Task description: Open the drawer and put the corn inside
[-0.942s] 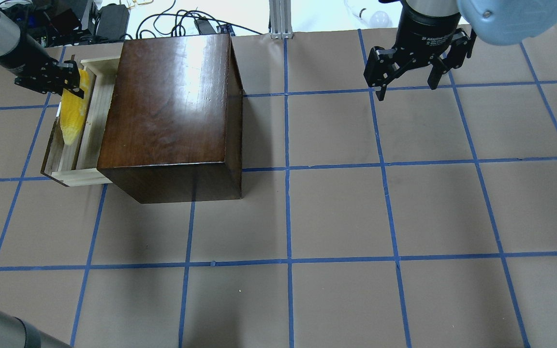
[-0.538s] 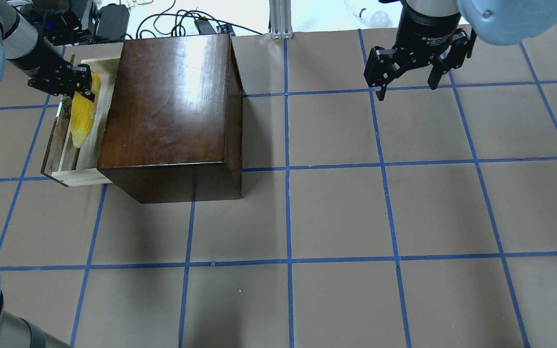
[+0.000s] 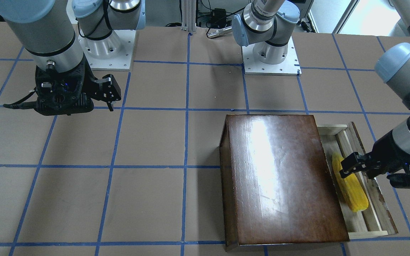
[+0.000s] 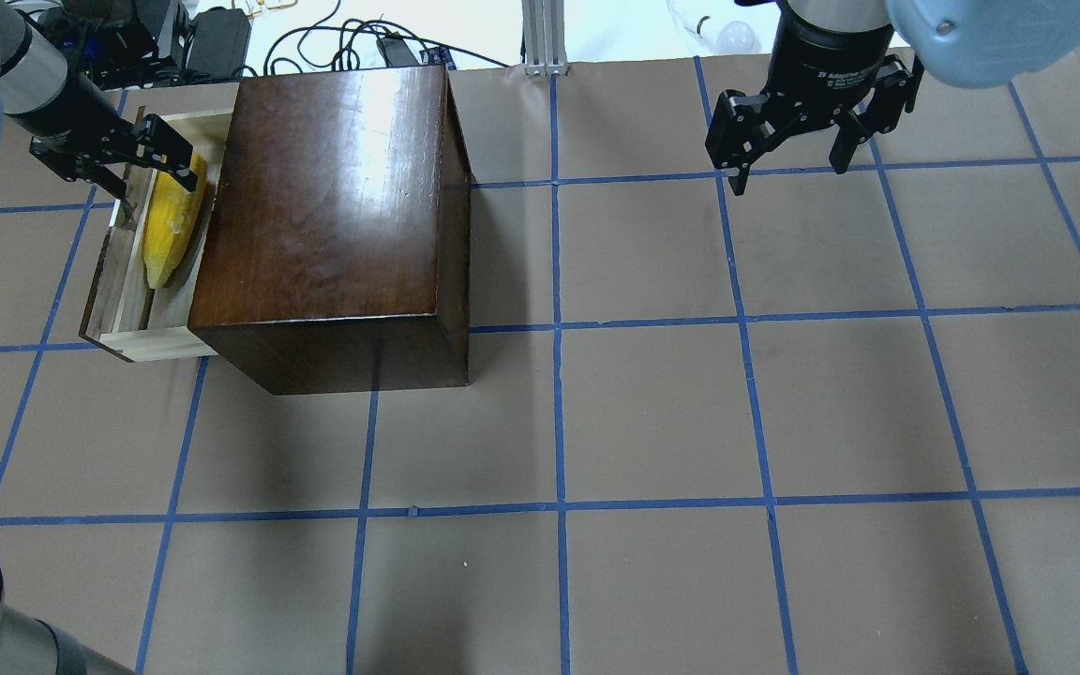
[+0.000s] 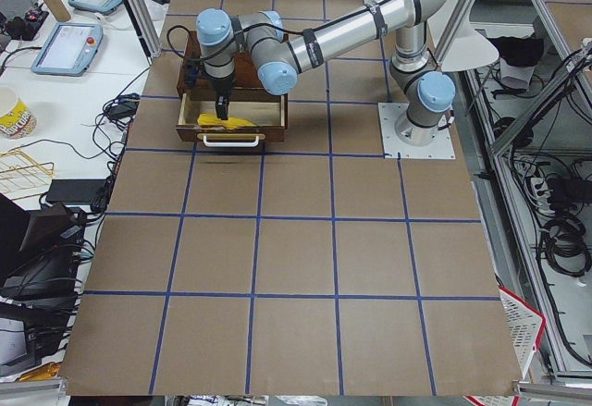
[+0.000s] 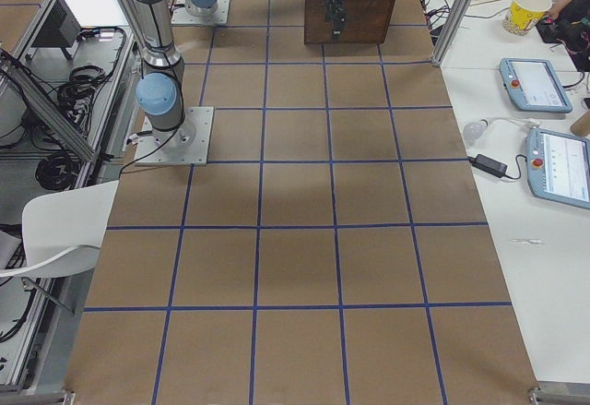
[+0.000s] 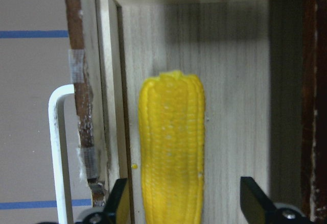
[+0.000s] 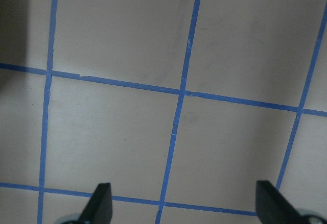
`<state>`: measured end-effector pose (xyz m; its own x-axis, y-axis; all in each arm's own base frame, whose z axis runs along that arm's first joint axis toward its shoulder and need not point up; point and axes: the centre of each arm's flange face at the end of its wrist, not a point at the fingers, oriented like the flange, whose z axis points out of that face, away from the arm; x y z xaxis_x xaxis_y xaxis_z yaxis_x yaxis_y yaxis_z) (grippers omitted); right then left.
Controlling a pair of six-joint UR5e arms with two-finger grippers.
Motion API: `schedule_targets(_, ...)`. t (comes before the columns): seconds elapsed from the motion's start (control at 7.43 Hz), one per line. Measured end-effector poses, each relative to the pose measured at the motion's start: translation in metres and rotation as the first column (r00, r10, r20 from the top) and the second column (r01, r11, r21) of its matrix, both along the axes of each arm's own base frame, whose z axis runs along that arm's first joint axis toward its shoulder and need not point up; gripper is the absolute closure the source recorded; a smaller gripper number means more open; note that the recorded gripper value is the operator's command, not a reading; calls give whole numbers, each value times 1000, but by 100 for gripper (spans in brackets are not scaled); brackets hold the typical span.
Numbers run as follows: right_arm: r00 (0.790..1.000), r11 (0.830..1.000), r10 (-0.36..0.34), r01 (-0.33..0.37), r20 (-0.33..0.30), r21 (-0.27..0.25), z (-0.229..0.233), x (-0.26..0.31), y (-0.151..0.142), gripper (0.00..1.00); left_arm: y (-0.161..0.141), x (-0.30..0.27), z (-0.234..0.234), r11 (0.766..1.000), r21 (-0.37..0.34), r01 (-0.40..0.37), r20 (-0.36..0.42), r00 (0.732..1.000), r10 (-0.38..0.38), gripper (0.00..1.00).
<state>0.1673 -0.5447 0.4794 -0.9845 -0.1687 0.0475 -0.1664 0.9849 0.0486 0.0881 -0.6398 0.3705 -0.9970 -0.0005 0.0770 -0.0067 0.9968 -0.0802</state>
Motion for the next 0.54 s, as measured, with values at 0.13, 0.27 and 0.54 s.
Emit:
schedule_targets(0.13,1000,1000,1,-1,0,0,0,0,0,0,4,-5,10,1000,-4,0,2,1000,0,0)
schedule_targets(0.27,1000,1000,1,-1,0,1,0,0,0,0,10,-14,24,1000,-8,-1,4,1000,1,0)
schedule_targets(0.54,1000,1000,1,-1,0,0,0,0,0,0,26,-69,59,999,-20,39,23,999,-38,0)
